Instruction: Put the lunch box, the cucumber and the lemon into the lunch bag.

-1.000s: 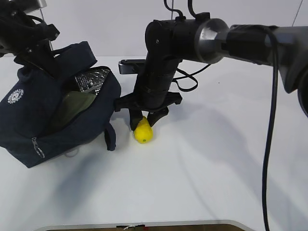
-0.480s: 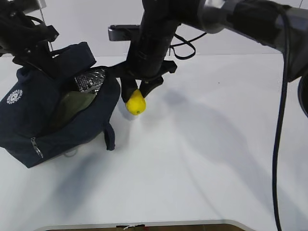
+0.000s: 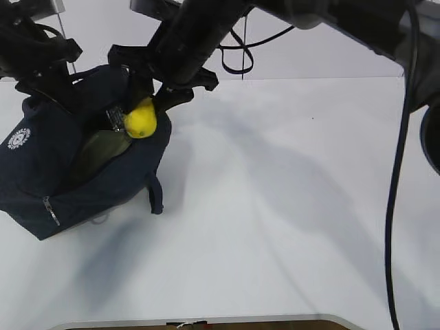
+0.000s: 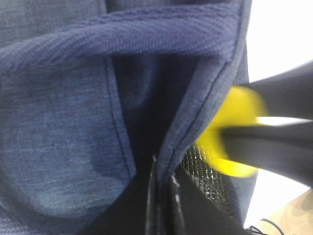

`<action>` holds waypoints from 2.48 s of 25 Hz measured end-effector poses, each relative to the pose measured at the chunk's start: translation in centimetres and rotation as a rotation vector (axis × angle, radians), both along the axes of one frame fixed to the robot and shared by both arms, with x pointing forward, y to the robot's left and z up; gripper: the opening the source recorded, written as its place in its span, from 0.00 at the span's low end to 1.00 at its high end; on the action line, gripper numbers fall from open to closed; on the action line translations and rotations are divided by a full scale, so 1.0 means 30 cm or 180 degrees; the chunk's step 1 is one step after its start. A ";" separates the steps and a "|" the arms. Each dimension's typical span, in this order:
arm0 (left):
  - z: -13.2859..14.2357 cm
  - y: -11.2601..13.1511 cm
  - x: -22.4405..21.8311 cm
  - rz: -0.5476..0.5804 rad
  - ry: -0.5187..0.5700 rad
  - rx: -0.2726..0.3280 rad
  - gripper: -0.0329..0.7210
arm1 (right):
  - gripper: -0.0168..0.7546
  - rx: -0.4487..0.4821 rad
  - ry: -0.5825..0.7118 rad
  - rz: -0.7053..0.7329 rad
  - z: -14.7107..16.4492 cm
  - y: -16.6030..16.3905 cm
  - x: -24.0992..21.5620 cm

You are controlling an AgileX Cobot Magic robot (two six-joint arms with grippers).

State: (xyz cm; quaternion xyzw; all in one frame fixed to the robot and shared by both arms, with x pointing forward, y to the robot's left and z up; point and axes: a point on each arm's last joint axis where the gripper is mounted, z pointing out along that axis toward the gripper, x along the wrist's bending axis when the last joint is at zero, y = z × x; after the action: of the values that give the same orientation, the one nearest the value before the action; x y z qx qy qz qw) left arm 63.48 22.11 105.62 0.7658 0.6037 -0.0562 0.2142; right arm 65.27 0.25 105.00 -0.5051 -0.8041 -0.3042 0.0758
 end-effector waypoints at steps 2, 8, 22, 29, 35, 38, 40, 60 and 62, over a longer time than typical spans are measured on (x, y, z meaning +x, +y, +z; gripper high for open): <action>0.000 0.000 0.000 0.0000 0.0000 0.0000 0.02 | 0.46 0.0190 0.0081 -0.0017 -0.018 0.021 0.006; 0.000 0.000 0.000 0.0005 0.0002 -0.0001 0.02 | 0.46 0.0451 0.0349 -0.0100 -0.130 0.066 0.035; 0.000 0.001 0.000 0.0004 0.0001 0.0009 0.02 | 0.65 0.0722 0.0341 -0.0252 -0.164 0.090 0.062; 0.000 0.001 0.000 0.0004 0.0001 0.0009 0.02 | 0.69 0.0718 0.0465 -0.0166 -0.168 0.092 0.048; -0.001 0.002 0.000 0.0002 0.0000 0.0021 0.02 | 0.69 0.0585 0.0619 0.0004 -0.176 0.053 0.046; -0.001 0.004 0.000 -0.0001 -0.0003 0.0043 0.02 | 0.69 0.0561 0.0620 0.0027 -0.172 0.037 0.051; -0.002 0.005 0.000 -0.0002 -0.0004 0.0056 0.02 | 0.69 0.0484 0.0574 0.0051 -0.156 0.023 0.050; -0.003 0.007 0.000 -0.0001 -0.0005 0.0081 0.02 | 0.69 -0.0276 0.0389 -0.0303 -0.128 -0.055 0.057; -0.003 0.007 0.000 0.0005 -0.0003 0.0079 0.02 | 0.69 -0.0275 0.0393 -0.0309 -0.128 -0.055 0.057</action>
State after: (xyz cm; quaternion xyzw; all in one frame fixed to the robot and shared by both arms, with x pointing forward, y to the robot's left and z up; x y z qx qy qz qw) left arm 63.49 22.32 105.54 0.7680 0.6049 -0.0481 0.2049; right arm 66.98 -1.40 101.16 -0.5640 -0.7849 -0.2408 0.0886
